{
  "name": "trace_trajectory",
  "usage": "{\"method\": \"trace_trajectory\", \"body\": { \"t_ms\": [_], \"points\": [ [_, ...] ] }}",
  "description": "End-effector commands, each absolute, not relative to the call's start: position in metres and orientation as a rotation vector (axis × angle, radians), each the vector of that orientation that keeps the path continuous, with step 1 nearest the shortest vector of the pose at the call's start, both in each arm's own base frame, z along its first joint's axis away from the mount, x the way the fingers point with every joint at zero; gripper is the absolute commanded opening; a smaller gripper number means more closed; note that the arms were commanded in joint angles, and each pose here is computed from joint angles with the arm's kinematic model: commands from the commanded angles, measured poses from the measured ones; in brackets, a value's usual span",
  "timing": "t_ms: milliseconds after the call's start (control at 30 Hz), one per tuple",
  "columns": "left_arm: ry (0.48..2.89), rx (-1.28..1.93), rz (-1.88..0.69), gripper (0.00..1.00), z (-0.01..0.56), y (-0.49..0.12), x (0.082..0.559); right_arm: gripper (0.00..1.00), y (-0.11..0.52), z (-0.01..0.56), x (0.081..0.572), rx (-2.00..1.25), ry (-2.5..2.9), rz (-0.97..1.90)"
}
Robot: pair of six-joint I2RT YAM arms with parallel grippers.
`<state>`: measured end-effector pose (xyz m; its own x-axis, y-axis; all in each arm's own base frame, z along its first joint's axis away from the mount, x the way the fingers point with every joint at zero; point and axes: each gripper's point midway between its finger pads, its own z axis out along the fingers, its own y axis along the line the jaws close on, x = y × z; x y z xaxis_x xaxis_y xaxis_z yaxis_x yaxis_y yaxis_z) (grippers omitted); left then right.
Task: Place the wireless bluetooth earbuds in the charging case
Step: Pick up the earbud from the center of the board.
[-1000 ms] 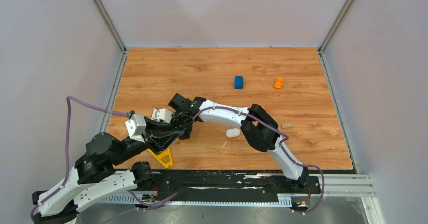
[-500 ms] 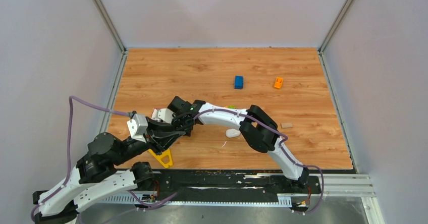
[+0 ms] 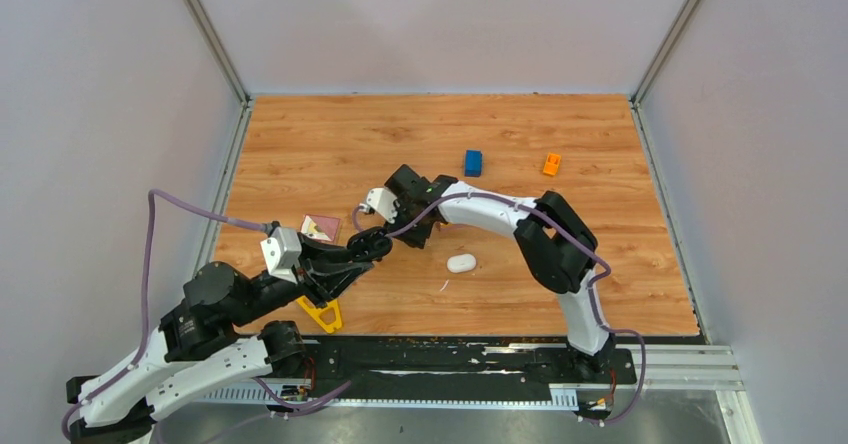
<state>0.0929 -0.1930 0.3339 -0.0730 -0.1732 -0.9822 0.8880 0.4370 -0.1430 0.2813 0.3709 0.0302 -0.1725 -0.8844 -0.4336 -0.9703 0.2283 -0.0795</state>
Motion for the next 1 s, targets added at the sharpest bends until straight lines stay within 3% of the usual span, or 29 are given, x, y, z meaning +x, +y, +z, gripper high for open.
{"method": "trace_trajectory", "body": {
  "t_ms": [0,200,333,667,833,967],
  "points": [
    [1.313,0.684,-1.054,0.0,0.347,-0.197,0.089,0.37,0.388,0.081,0.25,-1.742,1.983,0.592],
    [1.3,0.659,-1.049,0.0,0.354,-0.19,0.089,0.27,0.405,0.099,0.215,-1.711,1.996,0.869],
    [1.313,0.659,-1.045,0.0,0.352,-0.189,0.089,0.26,0.425,0.105,0.211,-1.63,2.078,0.991],
    [1.325,0.659,-1.039,0.0,0.354,-0.189,0.09,0.32,0.467,0.087,0.234,-1.451,2.221,0.746],
    [1.333,0.663,-1.034,0.0,0.353,-0.189,0.091,0.2,0.48,0.092,0.233,-1.37,2.258,0.772],
    [1.335,0.664,-1.035,0.0,0.353,-0.189,0.09,0.19,0.481,0.085,0.23,-1.287,2.329,0.738]
  ]
}}
